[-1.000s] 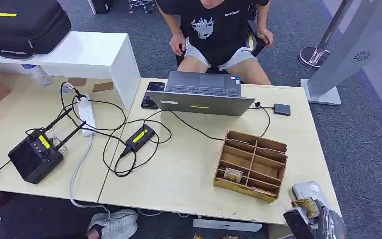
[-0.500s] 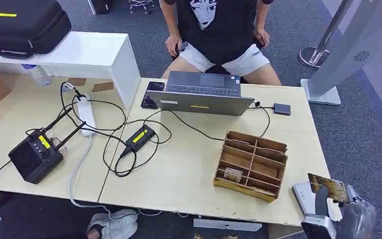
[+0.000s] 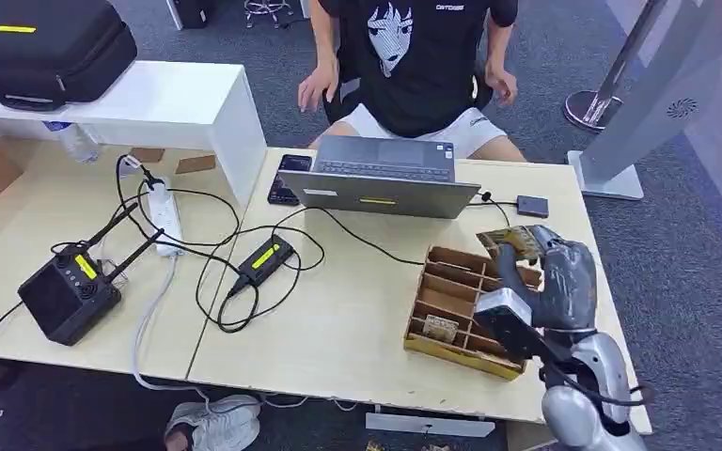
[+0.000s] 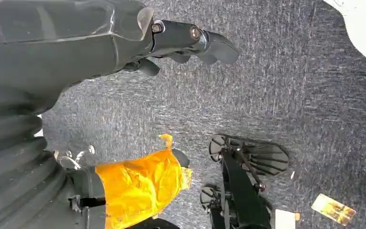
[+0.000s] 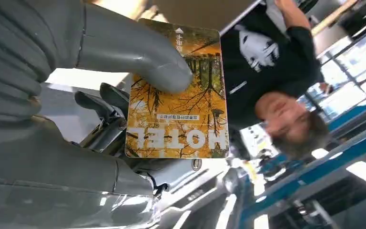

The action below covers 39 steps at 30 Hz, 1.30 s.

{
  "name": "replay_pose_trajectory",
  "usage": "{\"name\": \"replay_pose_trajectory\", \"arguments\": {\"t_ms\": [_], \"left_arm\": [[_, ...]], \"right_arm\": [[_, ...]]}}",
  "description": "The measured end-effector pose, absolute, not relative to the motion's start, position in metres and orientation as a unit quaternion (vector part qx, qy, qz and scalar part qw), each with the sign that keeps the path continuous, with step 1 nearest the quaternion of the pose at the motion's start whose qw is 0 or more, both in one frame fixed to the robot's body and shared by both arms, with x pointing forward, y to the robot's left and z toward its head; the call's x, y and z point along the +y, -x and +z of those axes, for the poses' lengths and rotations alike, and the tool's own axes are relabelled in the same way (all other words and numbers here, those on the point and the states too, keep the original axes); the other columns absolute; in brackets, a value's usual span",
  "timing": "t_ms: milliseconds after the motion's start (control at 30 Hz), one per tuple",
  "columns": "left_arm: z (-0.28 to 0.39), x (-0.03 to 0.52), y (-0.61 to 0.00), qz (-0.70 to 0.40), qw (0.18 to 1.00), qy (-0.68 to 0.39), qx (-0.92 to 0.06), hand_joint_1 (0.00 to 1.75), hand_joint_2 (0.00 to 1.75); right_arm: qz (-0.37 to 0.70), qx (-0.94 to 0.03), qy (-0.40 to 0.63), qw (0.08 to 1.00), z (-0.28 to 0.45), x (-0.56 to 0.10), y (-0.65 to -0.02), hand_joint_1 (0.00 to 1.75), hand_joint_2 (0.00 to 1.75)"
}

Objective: Pass the card to the sensor for recognition and then transmit it.

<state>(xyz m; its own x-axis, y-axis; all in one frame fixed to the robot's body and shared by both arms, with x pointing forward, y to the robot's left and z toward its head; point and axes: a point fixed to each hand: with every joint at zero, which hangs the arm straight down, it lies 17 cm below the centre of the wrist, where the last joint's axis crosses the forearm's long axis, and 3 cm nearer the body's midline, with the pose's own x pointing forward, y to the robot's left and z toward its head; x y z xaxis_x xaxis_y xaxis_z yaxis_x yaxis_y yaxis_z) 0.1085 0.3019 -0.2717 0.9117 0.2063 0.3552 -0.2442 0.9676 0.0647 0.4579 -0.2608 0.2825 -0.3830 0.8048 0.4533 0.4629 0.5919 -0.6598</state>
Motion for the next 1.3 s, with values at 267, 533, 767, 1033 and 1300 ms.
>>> {"name": "replay_pose_trajectory", "arguments": {"t_ms": [267,533,767,1033,1300], "left_arm": [[-0.271,0.299,-0.113,0.073,0.980,-0.045,-0.179,0.00,1.75],[-0.271,0.299,-0.113,0.058,0.981,-0.043,-0.179,0.00,1.75],[-0.271,0.299,-0.113,0.052,0.982,-0.042,-0.179,0.00,1.75],[-0.271,0.301,-0.112,0.067,0.981,-0.044,-0.179,0.00,1.75],[-0.272,0.306,-0.109,0.086,0.979,-0.054,-0.176,0.00,1.75]], "right_arm": [[0.284,-0.781,0.371,0.414,0.304,-0.218,-0.553,1.75,1.75],[0.311,-0.771,0.366,0.418,0.310,-0.192,-0.585,1.75,1.75],[0.329,-0.771,0.358,0.412,0.313,-0.166,-0.591,0.00,1.75],[0.300,-0.815,0.217,0.447,0.289,-0.130,-0.559,0.00,0.00],[0.266,-0.850,0.199,0.409,0.288,-0.127,-0.507,0.00,1.75]]}}
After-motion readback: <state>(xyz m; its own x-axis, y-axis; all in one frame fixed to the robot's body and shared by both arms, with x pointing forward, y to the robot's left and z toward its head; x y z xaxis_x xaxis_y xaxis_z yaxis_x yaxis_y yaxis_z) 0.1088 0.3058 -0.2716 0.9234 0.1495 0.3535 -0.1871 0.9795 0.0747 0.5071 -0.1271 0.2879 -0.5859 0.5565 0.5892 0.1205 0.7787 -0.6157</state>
